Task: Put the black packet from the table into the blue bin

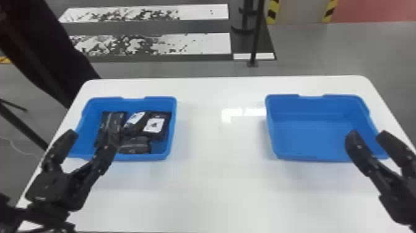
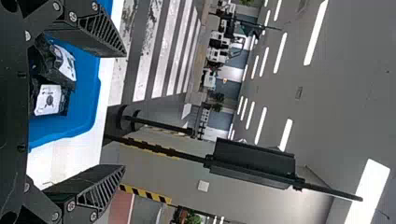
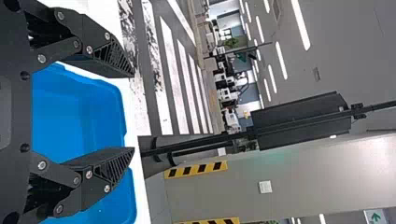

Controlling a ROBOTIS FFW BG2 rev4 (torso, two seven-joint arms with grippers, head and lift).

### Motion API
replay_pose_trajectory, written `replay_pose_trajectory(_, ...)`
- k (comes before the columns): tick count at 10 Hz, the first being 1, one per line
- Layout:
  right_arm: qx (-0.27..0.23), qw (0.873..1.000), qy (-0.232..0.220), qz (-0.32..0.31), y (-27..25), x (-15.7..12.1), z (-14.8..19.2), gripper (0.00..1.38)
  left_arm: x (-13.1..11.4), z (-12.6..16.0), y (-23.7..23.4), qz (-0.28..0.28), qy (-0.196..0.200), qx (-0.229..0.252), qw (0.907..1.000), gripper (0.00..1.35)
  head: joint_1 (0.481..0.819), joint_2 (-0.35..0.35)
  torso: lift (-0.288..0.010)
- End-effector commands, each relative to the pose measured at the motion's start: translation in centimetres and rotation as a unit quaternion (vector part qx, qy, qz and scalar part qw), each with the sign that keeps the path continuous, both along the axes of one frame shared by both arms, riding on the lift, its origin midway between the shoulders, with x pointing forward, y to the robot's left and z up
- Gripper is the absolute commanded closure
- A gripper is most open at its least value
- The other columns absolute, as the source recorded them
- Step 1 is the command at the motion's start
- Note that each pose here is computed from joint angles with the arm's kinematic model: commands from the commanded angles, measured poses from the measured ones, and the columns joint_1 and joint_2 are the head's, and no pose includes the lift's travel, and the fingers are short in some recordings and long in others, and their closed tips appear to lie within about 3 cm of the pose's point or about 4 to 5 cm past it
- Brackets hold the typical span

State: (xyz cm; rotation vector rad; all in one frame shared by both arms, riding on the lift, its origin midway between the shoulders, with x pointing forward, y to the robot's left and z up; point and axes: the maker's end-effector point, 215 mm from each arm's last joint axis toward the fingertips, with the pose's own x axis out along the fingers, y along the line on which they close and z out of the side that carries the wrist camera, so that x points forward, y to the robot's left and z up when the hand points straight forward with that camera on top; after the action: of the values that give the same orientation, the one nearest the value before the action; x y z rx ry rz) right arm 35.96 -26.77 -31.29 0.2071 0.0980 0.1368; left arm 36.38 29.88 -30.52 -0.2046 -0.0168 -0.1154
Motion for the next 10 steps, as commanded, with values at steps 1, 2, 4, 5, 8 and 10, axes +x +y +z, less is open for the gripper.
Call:
replay_pose_trajectory(1,0.001,1.000,0.000,0.000,0.00,-0.02,-0.02,0.51,0.02,-0.08,-0.13,-0.001,0.001,-0.002,1.0000,0.19,0.695,0.050,-0.110)
replay_pose_trajectory(2,0.001,1.000,0.000,0.000,0.00,-0.02,-0.02,0.51,0.02,-0.12,-0.13,-0.001,0.002,-0.004,1.0000,0.19,0.695,0.049,-0.110)
replay_pose_trajectory(4,0.001,1.000,0.001,-0.001,-0.02,-0.04,-0.15,0.51,0.02,-0.20,-0.27,-0.003,0.003,-0.005,1.0000,0.19,0.695,0.047,-0.110)
replay_pose_trajectory(5,0.001,1.000,0.001,0.000,0.07,-0.04,-0.16,0.51,0.04,-0.25,-0.37,-0.004,0.004,-0.007,1.0000,0.19,0.695,0.046,-0.110)
replay_pose_trajectory(8,0.000,1.000,0.002,0.000,0.07,-0.04,-0.17,0.51,0.06,0.03,-0.46,-0.004,-0.001,-0.009,0.9999,0.19,0.695,0.044,-0.110)
replay_pose_trajectory(10,0.000,1.000,0.002,0.000,0.07,-0.04,-0.17,0.51,0.07,-0.03,-0.55,-0.005,0.000,-0.012,0.9999,0.18,0.695,0.043,-0.110)
